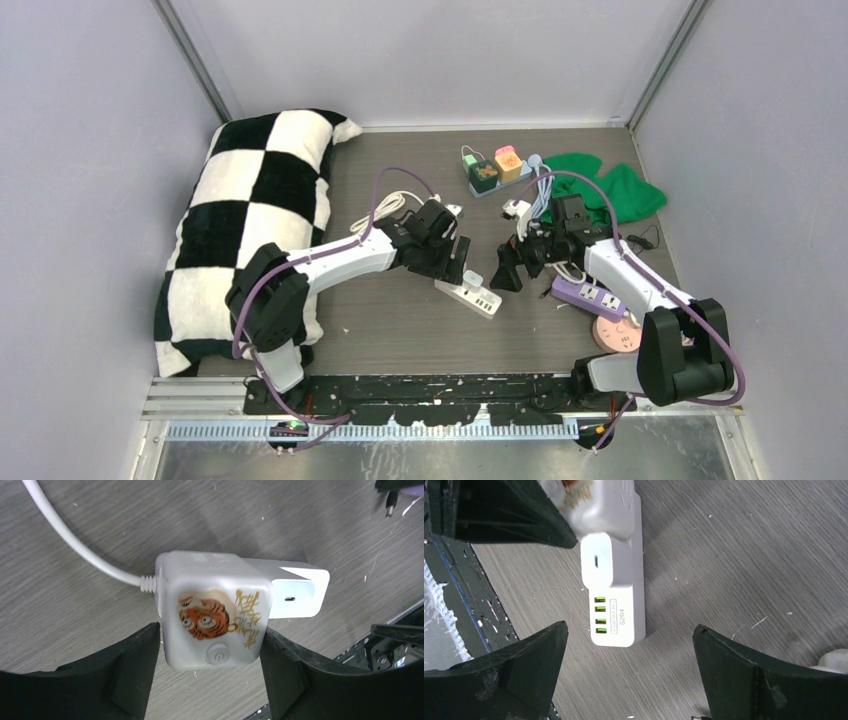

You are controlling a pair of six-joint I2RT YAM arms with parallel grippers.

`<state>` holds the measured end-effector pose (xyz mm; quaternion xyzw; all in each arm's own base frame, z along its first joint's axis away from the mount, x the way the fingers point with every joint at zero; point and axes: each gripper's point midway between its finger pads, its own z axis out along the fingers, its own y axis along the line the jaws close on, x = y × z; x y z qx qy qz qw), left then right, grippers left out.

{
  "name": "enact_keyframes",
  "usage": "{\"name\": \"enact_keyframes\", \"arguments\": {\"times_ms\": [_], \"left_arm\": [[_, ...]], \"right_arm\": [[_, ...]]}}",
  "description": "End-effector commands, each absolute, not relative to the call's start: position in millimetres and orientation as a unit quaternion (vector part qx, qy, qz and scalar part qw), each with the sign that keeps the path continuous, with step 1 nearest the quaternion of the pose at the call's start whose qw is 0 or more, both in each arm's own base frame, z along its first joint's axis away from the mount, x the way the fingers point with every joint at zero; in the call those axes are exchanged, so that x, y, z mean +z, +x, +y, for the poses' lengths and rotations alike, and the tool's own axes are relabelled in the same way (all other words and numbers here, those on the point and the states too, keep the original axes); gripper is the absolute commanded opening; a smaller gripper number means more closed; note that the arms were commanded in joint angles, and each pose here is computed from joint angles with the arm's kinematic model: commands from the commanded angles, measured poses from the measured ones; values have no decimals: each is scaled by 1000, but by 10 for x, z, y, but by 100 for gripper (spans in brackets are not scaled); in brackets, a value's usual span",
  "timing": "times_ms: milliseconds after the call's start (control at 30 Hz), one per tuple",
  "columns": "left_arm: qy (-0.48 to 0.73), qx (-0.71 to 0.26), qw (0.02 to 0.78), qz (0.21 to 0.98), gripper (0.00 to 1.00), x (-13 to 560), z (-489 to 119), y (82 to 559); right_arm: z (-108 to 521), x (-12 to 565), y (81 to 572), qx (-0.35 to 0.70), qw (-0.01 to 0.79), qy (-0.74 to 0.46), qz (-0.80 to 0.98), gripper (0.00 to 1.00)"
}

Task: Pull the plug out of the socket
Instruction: Move the socket to the center of the board.

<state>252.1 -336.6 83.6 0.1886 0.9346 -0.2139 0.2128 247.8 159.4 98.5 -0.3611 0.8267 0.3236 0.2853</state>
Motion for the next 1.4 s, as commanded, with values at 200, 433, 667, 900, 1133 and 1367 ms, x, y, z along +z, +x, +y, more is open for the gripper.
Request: {"name": "enact_keyframes", "arguments": {"times_ms": [200,433,667,900,1133,1367], "left_arm": [[196,-226,205,932,77,1005,-3374,2420],[214,-249,241,913,82,1249,-3362,2416],[226,-258,309,887,83,1522,-3231,2441],[177,-258,375,873,100,1684,-2963,2558],[52,-243,432,867,100,1723,-2546,2700],[-25,-305,422,854,100,1663,-2514,2677]], "right_arm": [[1637,1012,2536,325,297,-366,820,100],[1673,956,2444,336,284,-374,816,100],[1781,908,2388,317,276,-399,815,100],[1932,905,2436,278,282,-416,818,99],[2099,907,2518,247,279,-428,824,89],[2280,843,2595,232,266,-428,832,76]]}}
